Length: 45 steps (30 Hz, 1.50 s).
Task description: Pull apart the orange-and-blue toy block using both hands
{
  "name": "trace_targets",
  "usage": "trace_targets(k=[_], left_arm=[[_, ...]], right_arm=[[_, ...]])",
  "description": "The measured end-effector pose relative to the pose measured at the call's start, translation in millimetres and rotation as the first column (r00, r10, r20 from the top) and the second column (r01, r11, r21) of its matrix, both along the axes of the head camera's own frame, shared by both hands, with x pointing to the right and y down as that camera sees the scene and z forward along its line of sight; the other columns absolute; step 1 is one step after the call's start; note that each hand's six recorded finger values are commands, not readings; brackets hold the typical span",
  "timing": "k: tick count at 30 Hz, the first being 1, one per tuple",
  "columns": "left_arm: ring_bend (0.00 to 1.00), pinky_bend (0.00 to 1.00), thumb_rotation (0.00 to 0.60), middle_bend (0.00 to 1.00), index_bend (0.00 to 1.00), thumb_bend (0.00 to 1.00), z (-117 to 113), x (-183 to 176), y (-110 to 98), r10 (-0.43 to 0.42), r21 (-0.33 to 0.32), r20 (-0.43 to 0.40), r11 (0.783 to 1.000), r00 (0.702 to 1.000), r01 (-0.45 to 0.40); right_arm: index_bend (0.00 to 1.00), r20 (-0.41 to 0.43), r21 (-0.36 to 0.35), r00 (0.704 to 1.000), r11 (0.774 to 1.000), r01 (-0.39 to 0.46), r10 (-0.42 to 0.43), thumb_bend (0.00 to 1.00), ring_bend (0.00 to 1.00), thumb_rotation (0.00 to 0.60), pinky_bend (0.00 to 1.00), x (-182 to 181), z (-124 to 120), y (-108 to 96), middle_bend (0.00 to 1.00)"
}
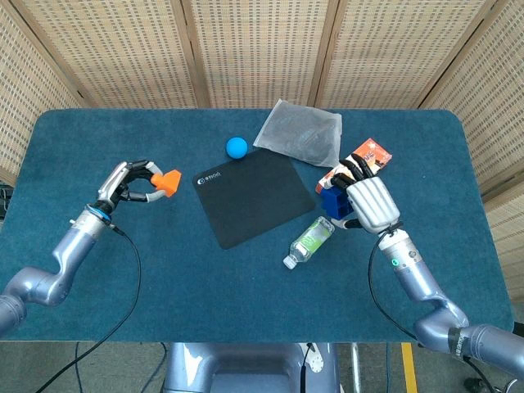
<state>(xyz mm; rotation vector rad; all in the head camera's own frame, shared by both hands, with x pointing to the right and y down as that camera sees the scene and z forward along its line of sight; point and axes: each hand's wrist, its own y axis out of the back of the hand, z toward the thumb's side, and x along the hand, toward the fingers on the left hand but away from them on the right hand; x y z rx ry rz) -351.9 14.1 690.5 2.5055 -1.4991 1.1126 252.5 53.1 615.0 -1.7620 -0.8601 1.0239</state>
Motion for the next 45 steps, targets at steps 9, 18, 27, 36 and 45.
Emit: trace_targets(k=[9, 18, 27, 36, 45], left_arm=[[0.05, 0.04, 0.6, 0.08, 0.14, 0.05, 17, -60, 22, 0.094, 0.024, 0.28, 0.994, 0.955, -0.105], [0.0, 0.0, 0.6, 0.0, 0.0, 0.0, 4, -67, 25, 0.056, 0.098, 0.239, 0.992, 0.969, -0.082], [0.0, 0.0, 0.6, 0.0, 0.0, 0.0, -41, -109, 39, 0.006, 0.216, 0.372, 0.972, 0.928, -0.093], [0.0, 0.0, 0.6, 0.0, 0.0, 0.0, -90, -132, 107, -0.047, 0.255, 0.479, 0.963, 0.876, -0.088], [0.0, 0.0, 0.6, 0.0, 0.0, 0.0, -122, -145, 190, -0.027, 0.187, 0.596, 0.977, 0.802, -0.105]], right_arm=[[0.05, -0.122, -0.041, 0.993, 0.999, 0.0, -0.005, 0.0, 0.0, 0.6, 0.0, 23, 22, 7, 0.03], [0.0, -0.089, -0.033, 0.995, 0.998, -0.045, 0.042, 0.0, 0.0, 0.6, 0.0, 35, 4, 12, 0.0], [0.0, -0.001, 0.064, 0.99, 0.988, -0.143, 0.143, 0.0, 0.0, 0.6, 0.0, 87, -36, 35, 0.0], [0.0, -0.062, 0.11, 0.967, 0.964, -0.24, 0.248, 0.0, 0.0, 0.6, 0.0, 162, -52, 91, 0.0], [0.0, -0.126, 0.144, 0.948, 0.951, -0.273, 0.291, 0.0, 0.0, 0.6, 0.0, 174, -59, 128, 0.0]])
